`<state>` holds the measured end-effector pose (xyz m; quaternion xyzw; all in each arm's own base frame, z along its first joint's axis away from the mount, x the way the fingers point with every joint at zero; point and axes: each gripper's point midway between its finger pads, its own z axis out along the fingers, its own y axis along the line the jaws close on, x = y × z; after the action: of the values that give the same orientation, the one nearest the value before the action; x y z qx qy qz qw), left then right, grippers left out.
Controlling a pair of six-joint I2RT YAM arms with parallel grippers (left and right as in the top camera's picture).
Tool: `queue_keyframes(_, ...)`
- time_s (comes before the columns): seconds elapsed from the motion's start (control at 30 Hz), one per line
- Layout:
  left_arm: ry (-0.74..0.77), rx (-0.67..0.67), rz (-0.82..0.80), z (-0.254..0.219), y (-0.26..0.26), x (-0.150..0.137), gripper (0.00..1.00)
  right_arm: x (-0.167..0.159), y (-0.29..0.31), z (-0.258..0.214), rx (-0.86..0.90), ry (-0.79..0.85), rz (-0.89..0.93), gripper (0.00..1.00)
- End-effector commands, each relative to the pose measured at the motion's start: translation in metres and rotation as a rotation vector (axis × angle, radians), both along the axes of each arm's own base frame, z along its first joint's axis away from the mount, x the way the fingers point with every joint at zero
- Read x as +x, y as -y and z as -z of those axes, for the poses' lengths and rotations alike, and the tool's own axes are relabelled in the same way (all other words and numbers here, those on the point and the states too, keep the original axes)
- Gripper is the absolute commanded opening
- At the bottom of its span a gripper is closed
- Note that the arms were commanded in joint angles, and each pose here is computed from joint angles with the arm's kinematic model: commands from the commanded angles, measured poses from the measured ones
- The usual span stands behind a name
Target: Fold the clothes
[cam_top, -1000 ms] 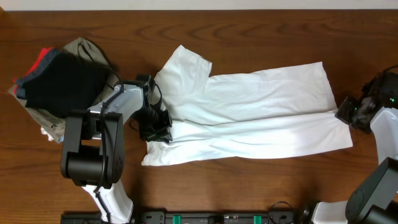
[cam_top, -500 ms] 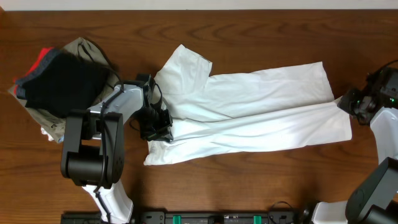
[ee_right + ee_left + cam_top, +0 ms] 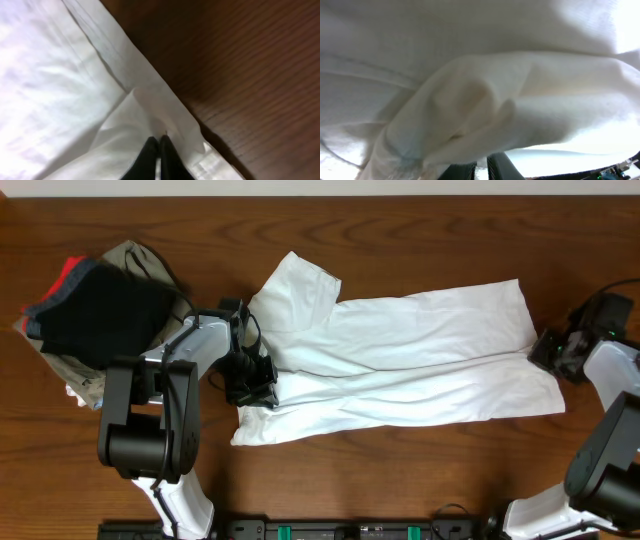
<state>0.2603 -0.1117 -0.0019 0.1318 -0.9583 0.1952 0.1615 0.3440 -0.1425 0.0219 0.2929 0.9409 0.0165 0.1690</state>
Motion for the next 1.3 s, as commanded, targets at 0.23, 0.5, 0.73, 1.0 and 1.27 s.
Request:
queue_keyframes(0.23, 0.02, 0.058, 0.022, 0.013, -0.012, 0.003, 0.12, 0.004, 0.004, -0.004, -0.022, -0.003, 0.006, 0.23)
queue_keyframes(0.5, 0.024, 0.058, 0.022, 0.013, -0.012, 0.004, 0.13, 0.012, 0.007, -0.05, -0.054, 0.077, 0.004, 0.24)
queue_keyframes(0.73, 0.025, 0.058, 0.022, 0.013, -0.012, 0.004, 0.13, -0.007, -0.005, -0.045, -0.018, 0.01, -0.002, 0.23)
queue_keyframes(1.0, 0.024, 0.058, 0.022, 0.013, -0.012, 0.004, 0.13, -0.031, -0.015, 0.006, 0.032, -0.101, -0.002, 0.22)
queue_keyframes(1.27, 0.023, 0.058, 0.022, 0.013, -0.012, 0.004, 0.13, -0.045, -0.02, 0.044, 0.052, -0.164, -0.001, 0.23)
